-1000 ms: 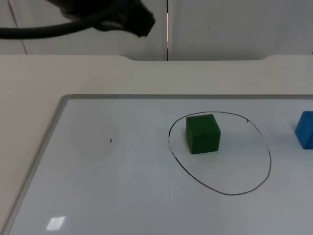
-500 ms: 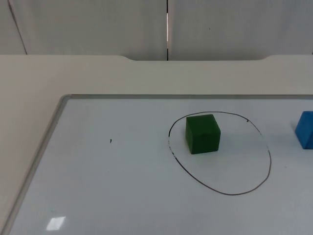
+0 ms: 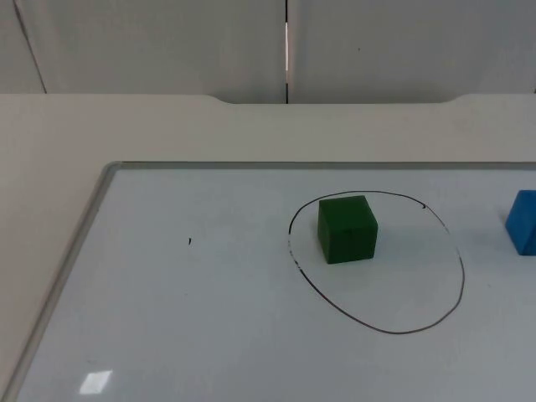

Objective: Push the two cubes into the marked area.

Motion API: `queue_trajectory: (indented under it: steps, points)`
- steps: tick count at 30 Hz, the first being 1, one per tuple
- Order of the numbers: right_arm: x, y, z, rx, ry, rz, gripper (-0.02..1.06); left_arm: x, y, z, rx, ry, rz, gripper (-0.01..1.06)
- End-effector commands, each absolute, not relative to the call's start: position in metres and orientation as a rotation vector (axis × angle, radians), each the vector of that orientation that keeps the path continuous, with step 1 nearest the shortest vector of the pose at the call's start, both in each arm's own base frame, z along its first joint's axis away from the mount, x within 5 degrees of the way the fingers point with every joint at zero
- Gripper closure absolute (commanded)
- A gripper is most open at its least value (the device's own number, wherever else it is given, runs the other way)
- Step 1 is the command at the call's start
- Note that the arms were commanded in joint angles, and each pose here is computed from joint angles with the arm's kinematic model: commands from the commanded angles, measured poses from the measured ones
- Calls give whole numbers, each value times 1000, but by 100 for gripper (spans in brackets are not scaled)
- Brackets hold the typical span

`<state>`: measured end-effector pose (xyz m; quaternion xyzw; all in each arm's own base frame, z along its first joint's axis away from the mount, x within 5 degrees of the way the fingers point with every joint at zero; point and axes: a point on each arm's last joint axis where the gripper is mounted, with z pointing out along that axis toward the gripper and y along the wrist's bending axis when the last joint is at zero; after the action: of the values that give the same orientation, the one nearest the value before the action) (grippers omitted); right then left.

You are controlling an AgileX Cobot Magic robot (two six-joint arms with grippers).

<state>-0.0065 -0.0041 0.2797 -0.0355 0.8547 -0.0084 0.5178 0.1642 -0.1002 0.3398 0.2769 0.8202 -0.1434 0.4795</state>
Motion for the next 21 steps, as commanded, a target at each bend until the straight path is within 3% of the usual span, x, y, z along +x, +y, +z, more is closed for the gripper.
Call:
queue_trajectory:
  steps: [1, 16, 21]
  points:
    - [-7, -4, 280, -79, 2045, -27, -1, 155, -95, 334, 630, 1989, -375, 105]
    - [-7, -4, 280, -79, 2045, -27, -1, 64, -47, 310, 532, 1961, -471, 105]
    - [-7, -4, 280, -79, 2045, -27, -1, 36, -24, 308, 441, 1964, -409, 105]
